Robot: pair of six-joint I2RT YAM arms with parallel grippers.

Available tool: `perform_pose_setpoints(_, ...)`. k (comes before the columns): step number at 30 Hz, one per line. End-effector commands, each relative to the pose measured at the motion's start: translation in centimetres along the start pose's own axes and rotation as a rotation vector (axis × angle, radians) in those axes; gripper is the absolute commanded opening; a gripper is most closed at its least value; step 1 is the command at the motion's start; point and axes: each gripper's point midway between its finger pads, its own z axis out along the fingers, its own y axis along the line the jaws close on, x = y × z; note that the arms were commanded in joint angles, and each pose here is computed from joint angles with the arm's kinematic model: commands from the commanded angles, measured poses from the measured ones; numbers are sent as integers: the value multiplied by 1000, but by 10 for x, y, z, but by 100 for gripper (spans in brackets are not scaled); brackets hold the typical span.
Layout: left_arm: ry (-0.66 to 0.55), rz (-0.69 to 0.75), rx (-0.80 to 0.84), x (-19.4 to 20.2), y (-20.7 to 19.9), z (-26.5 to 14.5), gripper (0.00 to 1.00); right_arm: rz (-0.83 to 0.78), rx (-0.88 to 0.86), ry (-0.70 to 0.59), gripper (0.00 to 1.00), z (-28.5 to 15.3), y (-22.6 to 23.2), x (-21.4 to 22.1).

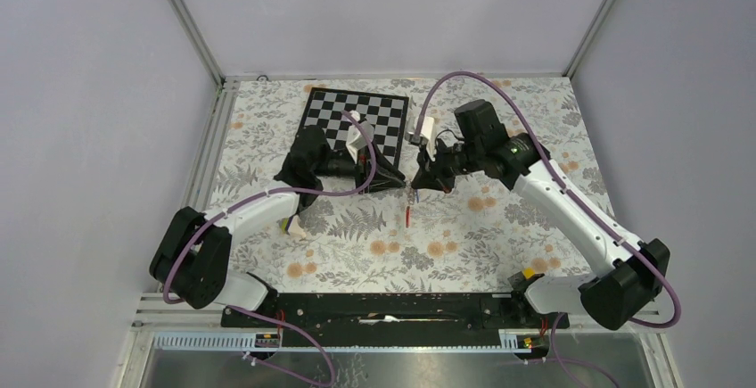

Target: Put the keys on the keyring

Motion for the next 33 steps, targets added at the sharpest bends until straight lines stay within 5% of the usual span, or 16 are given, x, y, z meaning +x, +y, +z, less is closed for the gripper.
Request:
perform_pose_setpoints(1, 27, 114, -23, -14, 3, 3, 30, -39, 25, 68, 0, -5, -2, -5)
perform_pose_setpoints(12, 34, 117, 20, -11, -3, 12, 32, -38, 20, 113, 0, 4, 0, -3)
perform_pose_setpoints(23, 51, 109, 44, -2, -7, 13, 19, -48, 28, 106, 0, 4, -2, -6)
perform_pose_setpoints(28, 55, 111, 56, -1, -8, 13, 0, -51, 34, 101, 0, 4, -2, -5)
perform_pose_setpoints(30, 52, 111, 61, -3, -10, 13, 0, -50, 39, 99, 0, 4, -3, -5)
perform_pose_setpoints(33, 13, 110, 69, -12, -14, 12, 0, -52, 63, 88, 12, 2, -4, -4)
